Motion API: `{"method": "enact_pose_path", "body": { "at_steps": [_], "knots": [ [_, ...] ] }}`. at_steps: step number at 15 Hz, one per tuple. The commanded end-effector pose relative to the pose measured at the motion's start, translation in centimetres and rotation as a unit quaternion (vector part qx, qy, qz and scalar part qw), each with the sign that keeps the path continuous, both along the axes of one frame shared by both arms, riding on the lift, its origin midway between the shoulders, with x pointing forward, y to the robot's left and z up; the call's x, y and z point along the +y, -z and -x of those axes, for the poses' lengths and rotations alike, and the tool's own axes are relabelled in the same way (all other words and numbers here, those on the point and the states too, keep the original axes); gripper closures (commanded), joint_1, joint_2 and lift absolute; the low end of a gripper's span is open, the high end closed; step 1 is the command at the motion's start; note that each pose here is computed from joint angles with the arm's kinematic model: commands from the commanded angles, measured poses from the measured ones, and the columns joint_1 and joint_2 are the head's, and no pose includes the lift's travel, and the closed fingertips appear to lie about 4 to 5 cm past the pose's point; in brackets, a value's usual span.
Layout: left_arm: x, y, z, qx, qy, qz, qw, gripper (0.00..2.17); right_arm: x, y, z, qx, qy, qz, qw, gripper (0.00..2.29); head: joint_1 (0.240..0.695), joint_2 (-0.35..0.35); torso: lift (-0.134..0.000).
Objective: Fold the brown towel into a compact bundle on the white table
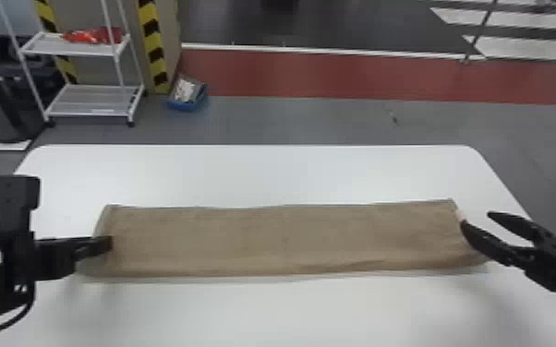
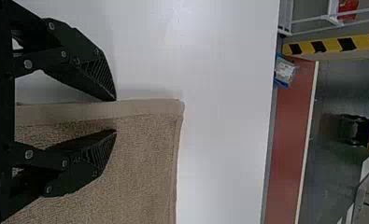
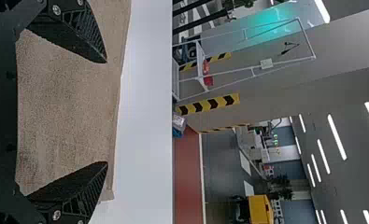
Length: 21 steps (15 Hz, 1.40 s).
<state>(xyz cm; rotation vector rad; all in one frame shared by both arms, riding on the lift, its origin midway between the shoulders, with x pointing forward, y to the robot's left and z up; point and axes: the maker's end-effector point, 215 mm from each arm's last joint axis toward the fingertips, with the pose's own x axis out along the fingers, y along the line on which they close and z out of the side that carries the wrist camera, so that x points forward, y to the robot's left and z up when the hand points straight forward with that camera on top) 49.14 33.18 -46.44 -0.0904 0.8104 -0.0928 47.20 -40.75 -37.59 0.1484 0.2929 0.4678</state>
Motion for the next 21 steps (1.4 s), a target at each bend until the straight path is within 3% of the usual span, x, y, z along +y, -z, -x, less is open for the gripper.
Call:
{"method": "enact_pose_path", "body": {
  "at_steps": [1,3,7,10,11,13,14,15,17,21],
  "knots": [
    [-0.1,0.2,0.4,0.004,0.001,0.0,1.0,1.06,-0.1,0.0,0.1,0.0,0.0,0.001,1.0,0.11,0.695,-0.085,-0.124],
    [-0.2,-0.6,0.7,-0.004,0.002,0.001,1.0,1.44,0.1,-0.2,0.1,-0.002,0.0,-0.005,1.0,0.11,0.695,-0.089,-0.124],
    [-1.5,-3.1,1.4,-0.031,0.014,0.036,0.9988,1.44,2.4,0.2,0.0,0.002,-0.019,-0.01,0.9998,0.11,0.695,-0.087,-0.124],
    [-2.6,-4.1,1.3,-0.041,0.017,0.07,0.9965,1.44,6.5,-0.3,-0.6,-0.01,-0.038,-0.031,0.9987,0.12,0.695,-0.076,-0.124],
    [-3.1,-4.6,1.1,-0.045,0.019,0.088,0.9949,1.44,8.2,0.0,-1.0,-0.006,-0.04,-0.036,0.9985,0.25,0.695,-0.069,-0.124],
    [-3.9,-5.9,0.8,-0.055,0.022,0.125,0.9904,1.44,11.5,1.0,-1.6,0.01,-0.063,-0.027,0.9976,0.79,0.695,-0.039,-0.124],
    [-4.6,-6.5,0.8,-0.056,0.025,0.152,0.9865,1.44,12.8,1.1,-2.4,0.017,-0.07,-0.025,0.9971,1.26,0.695,-0.028,-0.124],
    [-5.2,-7.0,0.6,-0.059,0.029,0.174,0.9825,1.44,13.6,1.6,-2.7,0.023,-0.077,-0.023,0.9965,1.49,0.695,-0.015,-0.124],
    [-6.1,-6.7,0.9,-0.046,0.031,0.192,0.9797,1.44,16.1,3.5,-2.8,0.04,-0.098,-0.014,0.9943,1.66,0.695,0.001,-0.124],
    [-8.1,-7.6,1.3,-0.043,0.044,0.23,0.9712,1.44,18.5,6.0,-2.5,0.05,-0.107,0.005,0.993,1.66,0.695,0.029,-0.124]
  ]
}}
